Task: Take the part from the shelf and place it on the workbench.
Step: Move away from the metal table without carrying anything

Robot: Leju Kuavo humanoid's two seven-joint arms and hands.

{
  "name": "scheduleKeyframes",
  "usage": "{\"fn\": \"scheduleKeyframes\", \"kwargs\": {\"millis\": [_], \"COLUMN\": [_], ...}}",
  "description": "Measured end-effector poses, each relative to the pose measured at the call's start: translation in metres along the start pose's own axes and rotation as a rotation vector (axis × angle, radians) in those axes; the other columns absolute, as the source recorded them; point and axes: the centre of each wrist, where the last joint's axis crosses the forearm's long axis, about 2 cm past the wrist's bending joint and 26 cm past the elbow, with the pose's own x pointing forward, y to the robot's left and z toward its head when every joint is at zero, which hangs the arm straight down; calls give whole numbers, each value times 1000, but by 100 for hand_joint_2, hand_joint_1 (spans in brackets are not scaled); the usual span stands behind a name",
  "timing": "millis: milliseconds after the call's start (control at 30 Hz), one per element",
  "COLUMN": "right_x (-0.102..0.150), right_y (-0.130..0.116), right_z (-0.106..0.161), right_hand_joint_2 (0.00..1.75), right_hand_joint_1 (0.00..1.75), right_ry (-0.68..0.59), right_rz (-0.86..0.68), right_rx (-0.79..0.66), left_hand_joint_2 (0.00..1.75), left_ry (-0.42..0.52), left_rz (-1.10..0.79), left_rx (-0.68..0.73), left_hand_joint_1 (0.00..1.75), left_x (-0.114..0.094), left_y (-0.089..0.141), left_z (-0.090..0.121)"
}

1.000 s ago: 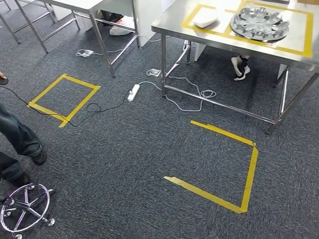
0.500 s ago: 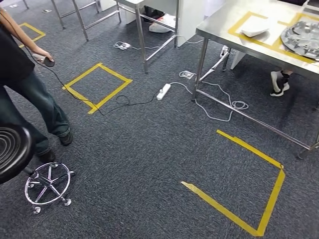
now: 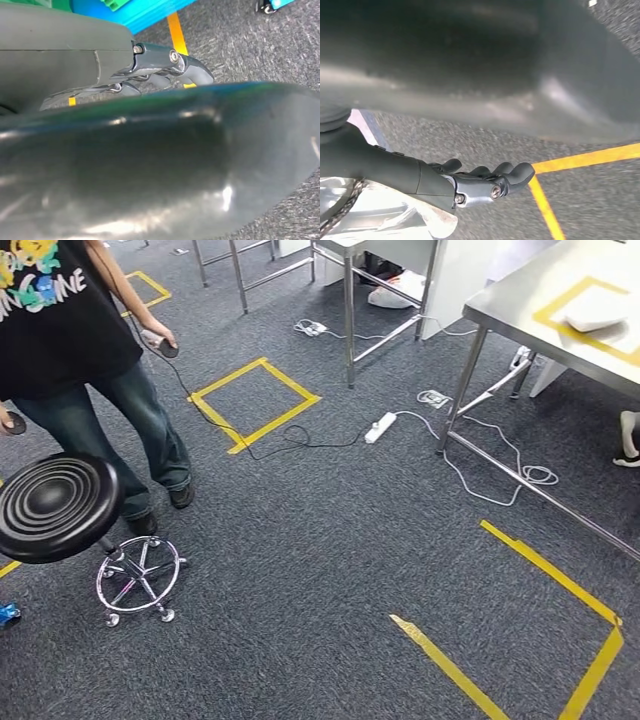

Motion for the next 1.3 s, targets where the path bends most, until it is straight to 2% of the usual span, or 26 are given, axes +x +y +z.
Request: {"fn": "scheduleKeyframes", "kwargs": {"millis": [700, 1300], "right_x": [5, 10], "right_y": [5, 2], "right_z": [2, -2], "right_hand_joint_2": [0, 0], "right_hand_joint_1": [0, 0], "right_ry": [46, 49], "right_rz": [-1, 27], "right_rx": [67, 113], "left_hand_joint_2": [0, 0], "left_ry": [-10, -11], "left_rz": [9, 16], "left_rx": [-30, -54], "left_hand_joint_1": [0, 0], "left_x": [0, 7], "left_y": [-6, -11], "left_z": [2, 2]}}
